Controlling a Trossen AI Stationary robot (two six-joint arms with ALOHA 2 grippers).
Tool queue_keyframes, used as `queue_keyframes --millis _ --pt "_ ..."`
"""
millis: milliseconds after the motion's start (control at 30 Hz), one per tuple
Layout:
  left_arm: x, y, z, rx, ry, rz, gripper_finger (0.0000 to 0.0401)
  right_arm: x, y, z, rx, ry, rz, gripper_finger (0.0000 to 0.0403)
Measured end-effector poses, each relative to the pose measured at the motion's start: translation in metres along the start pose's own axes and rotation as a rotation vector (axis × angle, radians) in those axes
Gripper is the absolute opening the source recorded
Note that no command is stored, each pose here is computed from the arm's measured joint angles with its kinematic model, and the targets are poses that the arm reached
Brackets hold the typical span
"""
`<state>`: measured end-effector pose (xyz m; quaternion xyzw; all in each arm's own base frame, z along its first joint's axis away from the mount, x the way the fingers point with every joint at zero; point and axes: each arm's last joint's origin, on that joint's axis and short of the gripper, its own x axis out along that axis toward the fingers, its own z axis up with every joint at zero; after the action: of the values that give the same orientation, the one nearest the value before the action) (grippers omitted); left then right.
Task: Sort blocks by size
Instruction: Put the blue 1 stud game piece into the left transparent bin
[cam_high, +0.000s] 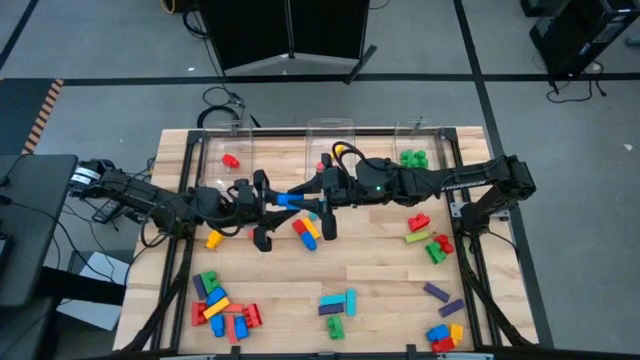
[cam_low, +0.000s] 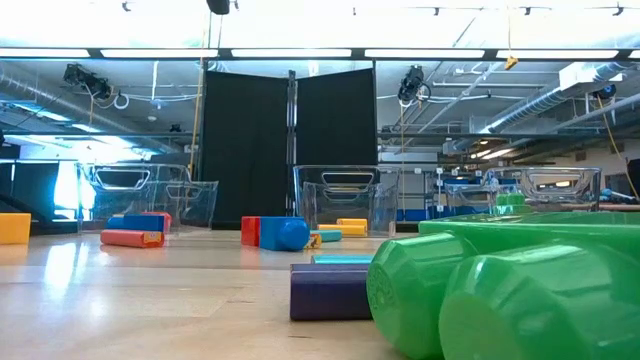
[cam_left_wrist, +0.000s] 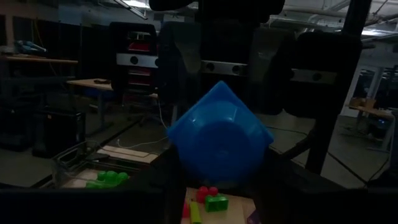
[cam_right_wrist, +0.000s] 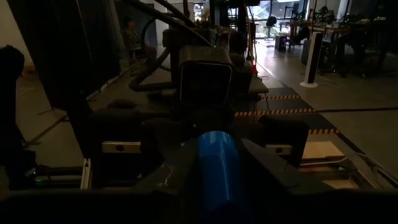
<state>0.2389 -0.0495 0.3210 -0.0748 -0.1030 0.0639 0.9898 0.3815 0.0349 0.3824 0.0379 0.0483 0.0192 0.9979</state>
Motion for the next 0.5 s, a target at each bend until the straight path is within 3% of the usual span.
queue_keyframes --millis 300,500 --pt "0.0001 0.0001 0.0009 -0.003 -0.011 0.001 0.0227 0.0001 -0.0006 -0.002 -0.001 0.021 0.001 0.0117" --pt "-0.0004 0.0001 0.0059 -0.017 -0.051 0.005 0.0244 0.0019 -0.0011 -0.0099 -0.004 0.079 0.0 0.0108"
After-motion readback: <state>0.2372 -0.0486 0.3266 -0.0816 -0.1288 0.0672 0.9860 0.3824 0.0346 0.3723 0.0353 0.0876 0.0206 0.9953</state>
